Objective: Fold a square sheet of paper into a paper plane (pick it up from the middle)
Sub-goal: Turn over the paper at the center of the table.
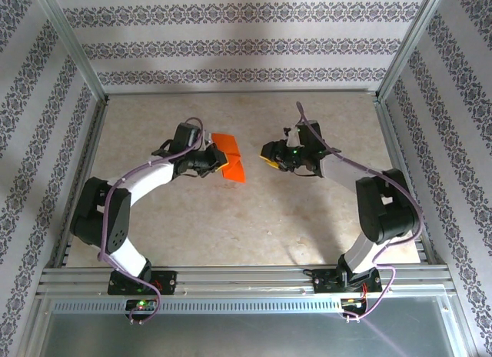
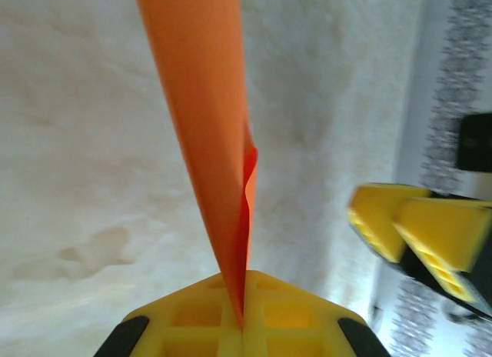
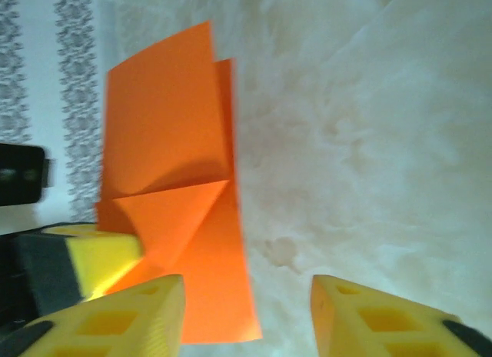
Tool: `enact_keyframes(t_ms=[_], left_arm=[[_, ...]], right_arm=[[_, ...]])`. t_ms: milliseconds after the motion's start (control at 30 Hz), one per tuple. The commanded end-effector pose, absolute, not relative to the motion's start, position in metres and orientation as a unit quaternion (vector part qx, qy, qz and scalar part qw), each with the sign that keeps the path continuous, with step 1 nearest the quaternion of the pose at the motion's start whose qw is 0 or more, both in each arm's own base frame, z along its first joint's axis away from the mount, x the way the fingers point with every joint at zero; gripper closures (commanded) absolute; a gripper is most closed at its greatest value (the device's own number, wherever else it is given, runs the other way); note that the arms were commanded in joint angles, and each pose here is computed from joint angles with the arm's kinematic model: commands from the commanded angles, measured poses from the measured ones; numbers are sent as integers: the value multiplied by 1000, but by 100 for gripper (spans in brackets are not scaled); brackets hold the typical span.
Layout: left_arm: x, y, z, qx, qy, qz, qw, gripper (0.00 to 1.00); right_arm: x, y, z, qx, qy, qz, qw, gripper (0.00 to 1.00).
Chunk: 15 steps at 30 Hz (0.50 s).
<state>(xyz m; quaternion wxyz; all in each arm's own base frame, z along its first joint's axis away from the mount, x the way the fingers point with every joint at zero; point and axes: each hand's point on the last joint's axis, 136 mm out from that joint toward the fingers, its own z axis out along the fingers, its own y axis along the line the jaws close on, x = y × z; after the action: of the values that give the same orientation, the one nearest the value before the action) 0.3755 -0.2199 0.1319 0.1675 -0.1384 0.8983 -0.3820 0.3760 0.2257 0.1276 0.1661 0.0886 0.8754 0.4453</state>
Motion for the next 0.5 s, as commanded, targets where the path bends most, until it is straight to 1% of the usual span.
enact_keyframes(t_ms=[0,67,133,267,367,467], left_arm=[[355,-181,130,-96,956,-224,163,96],[354,-172,138,-65,972,-146,171,96],[353,-163,142,-38,982,-70,174,96],[357,-142,147,11,979,96,180,95],[361,-141,145,44,966,182,176,95],[365,-149,134,68,955,234,167,95]], right_arm=[[375,189,129,65,918,323,220,45],[375,171,133,70,928,273,245,37],[374,155,136,79,932,234,264,34],[370,131,137,101,937,178,284,32],[366,120,136,118,935,157,295,29],[363,109,136,134,932,140,305,24]])
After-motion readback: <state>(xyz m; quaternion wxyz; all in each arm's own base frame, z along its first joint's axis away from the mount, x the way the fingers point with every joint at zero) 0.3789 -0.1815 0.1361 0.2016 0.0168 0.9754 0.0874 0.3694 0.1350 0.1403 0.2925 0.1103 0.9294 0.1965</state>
